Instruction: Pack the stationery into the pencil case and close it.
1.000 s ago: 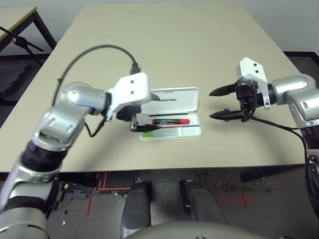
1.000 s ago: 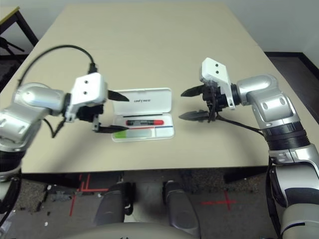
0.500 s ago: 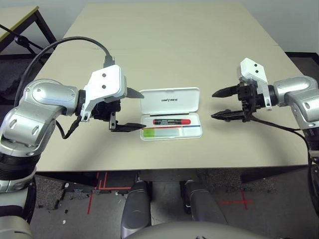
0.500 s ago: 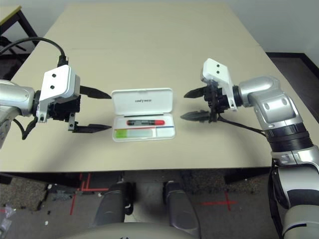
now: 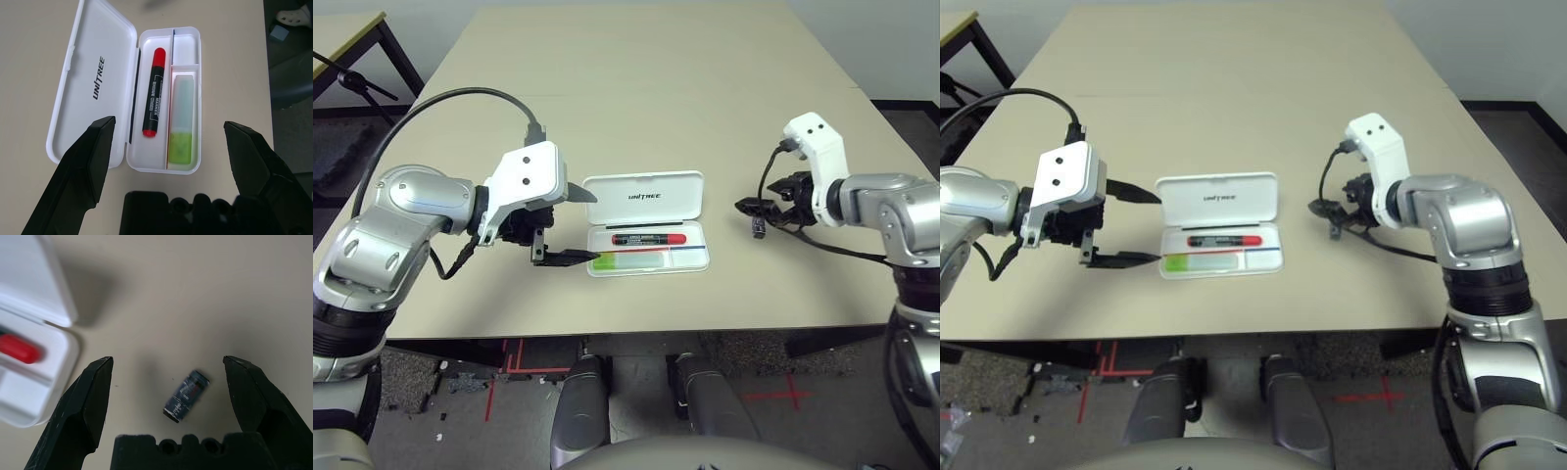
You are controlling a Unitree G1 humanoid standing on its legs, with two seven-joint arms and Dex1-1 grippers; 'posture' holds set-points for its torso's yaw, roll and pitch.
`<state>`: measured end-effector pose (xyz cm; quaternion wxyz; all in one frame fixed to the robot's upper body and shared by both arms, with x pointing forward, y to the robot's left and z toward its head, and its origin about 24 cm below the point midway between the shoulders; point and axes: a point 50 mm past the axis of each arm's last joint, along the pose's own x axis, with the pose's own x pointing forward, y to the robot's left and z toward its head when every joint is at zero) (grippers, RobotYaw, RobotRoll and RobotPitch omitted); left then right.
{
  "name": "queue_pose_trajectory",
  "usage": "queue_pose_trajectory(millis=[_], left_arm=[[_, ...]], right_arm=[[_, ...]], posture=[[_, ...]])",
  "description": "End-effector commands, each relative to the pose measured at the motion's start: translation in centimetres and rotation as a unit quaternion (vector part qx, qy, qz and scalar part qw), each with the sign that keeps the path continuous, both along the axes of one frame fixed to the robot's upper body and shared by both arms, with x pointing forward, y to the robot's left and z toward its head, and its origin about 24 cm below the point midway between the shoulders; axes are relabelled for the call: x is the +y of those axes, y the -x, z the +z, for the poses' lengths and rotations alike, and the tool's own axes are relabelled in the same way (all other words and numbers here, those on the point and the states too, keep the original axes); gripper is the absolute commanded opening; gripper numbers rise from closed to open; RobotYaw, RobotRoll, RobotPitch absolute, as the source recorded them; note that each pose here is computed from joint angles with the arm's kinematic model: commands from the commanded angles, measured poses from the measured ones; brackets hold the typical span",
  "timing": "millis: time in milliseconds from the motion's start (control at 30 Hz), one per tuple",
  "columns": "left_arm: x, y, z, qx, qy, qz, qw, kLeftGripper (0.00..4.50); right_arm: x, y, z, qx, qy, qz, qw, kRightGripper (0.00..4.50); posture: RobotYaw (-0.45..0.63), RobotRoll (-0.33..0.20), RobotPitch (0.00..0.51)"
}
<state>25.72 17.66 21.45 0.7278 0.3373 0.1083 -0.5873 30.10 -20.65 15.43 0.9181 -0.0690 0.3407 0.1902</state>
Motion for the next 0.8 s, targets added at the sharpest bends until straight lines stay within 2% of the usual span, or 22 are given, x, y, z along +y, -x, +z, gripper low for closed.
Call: queue_pose_trajectory(millis=[33,567,667,800], left_arm=[[-0.3,-0.2,0.0,-0.003,-0.006,-0.011,1.000,4.48],[-0.3,0.0,-0.1,-0.005,-0.010,-0.004,1.000,4.48],[-0.3,0.1,-0.1,-0.005,-0.011,-0.003,1.000,4.50],[-0.3,0.1,-0.1,-0.004,-0.013,-0.001,1.000,4.50]], right_arm=[[-0.7,0.3,-0.8,0.012,0.008,-0.042,0.999,4.50],[0.4,0.0,-4.0,0.057,0.004,-0.034,0.998,4.50],[0.5,0.0,-4.2,0.058,0.004,-0.030,0.998,3.90],[0.5,-0.1,-4.2,0.058,0.005,-0.026,0.998,2.46]], posture=[[-0.08,0.000,0.144],[-0.04,0.000,0.143],[-0.04,0.000,0.144],[-0.04,0.000,0.144]])
